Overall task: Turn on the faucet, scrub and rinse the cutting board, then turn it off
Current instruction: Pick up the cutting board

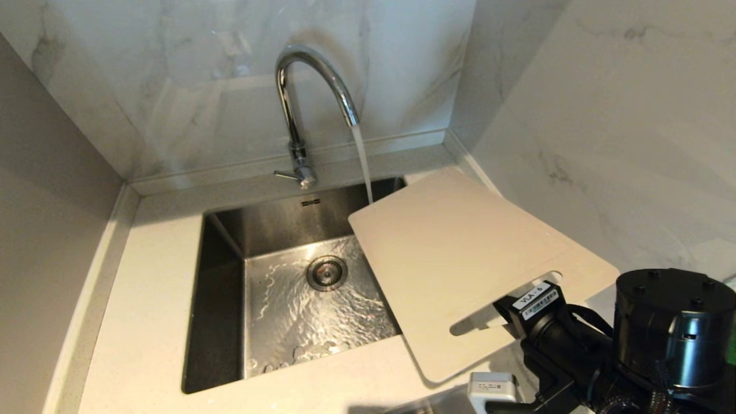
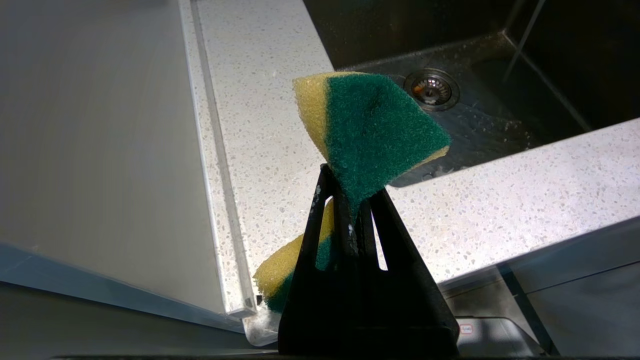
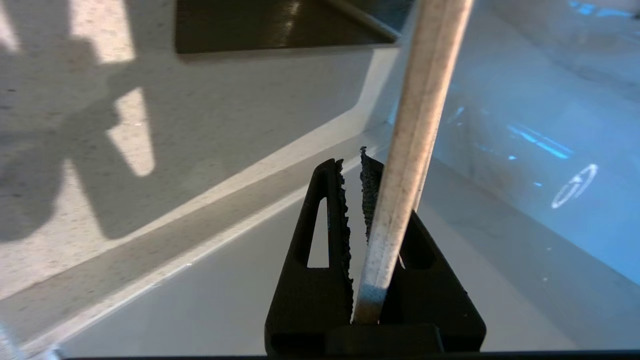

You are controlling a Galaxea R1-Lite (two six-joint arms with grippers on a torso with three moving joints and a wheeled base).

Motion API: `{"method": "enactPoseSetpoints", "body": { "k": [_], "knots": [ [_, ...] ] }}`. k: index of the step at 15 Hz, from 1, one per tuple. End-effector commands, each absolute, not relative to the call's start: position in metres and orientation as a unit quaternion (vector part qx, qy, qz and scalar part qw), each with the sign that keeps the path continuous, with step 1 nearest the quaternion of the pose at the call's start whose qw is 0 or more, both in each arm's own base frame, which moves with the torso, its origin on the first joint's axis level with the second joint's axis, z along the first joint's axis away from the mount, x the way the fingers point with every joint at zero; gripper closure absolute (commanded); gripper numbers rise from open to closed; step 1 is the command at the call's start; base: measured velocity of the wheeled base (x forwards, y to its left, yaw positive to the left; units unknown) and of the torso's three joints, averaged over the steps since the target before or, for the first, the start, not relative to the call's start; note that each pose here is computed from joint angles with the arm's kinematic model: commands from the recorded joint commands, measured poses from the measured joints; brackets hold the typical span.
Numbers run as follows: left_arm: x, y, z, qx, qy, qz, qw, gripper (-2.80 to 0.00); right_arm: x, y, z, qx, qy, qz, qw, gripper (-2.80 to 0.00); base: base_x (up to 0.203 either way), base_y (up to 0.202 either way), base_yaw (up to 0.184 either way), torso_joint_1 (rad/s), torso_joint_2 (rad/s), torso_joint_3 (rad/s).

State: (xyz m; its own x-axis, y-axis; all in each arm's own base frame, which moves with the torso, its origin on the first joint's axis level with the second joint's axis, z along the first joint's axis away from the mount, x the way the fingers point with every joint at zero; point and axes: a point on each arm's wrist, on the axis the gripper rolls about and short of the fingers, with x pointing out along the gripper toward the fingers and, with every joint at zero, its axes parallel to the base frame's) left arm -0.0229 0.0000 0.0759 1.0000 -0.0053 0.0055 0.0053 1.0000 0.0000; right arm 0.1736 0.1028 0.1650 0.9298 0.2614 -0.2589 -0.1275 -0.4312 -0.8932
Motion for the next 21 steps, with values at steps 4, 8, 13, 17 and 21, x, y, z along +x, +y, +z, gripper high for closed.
{"method": "enactPoseSetpoints", "body": {
  "k": [4,8,13,17,21],
  "knots": [
    [-0.023,0.0,0.075,0.0,-0.002,-0.002,1.0,0.0,0.165,0.101,0.173,-0.819,-0.095,0.218,0.522,0.0,0.0,0.0,0.0,0.0,0.0,0.0],
    [-0.023,0.0,0.075,0.0,-0.002,-0.003,1.0,0.0,0.146,0.09,0.184,-0.83,-0.067,0.281,0.478,0.0,0.0,0.0,0.0,0.0,0.0,0.0],
    [-0.023,0.0,0.075,0.0,-0.002,-0.002,1.0,0.0,0.132,0.082,0.224,-0.854,-0.096,0.315,0.404,0.0,0.0,0.0,0.0,0.0,0.0,0.0],
    [-0.023,0.0,0.075,0.0,-0.002,-0.002,1.0,0.0,0.13,0.082,0.225,-0.845,-0.129,0.34,0.393,0.0,0.0,0.0,0.0,0.0,0.0,0.0],
    [-0.023,0.0,0.075,-0.001,-0.002,-0.003,1.0,0.0,0.134,0.086,0.24,-0.842,-0.156,0.364,0.367,0.0,0.0,0.0,0.0,0.0,0.0,0.0]
  ]
}}
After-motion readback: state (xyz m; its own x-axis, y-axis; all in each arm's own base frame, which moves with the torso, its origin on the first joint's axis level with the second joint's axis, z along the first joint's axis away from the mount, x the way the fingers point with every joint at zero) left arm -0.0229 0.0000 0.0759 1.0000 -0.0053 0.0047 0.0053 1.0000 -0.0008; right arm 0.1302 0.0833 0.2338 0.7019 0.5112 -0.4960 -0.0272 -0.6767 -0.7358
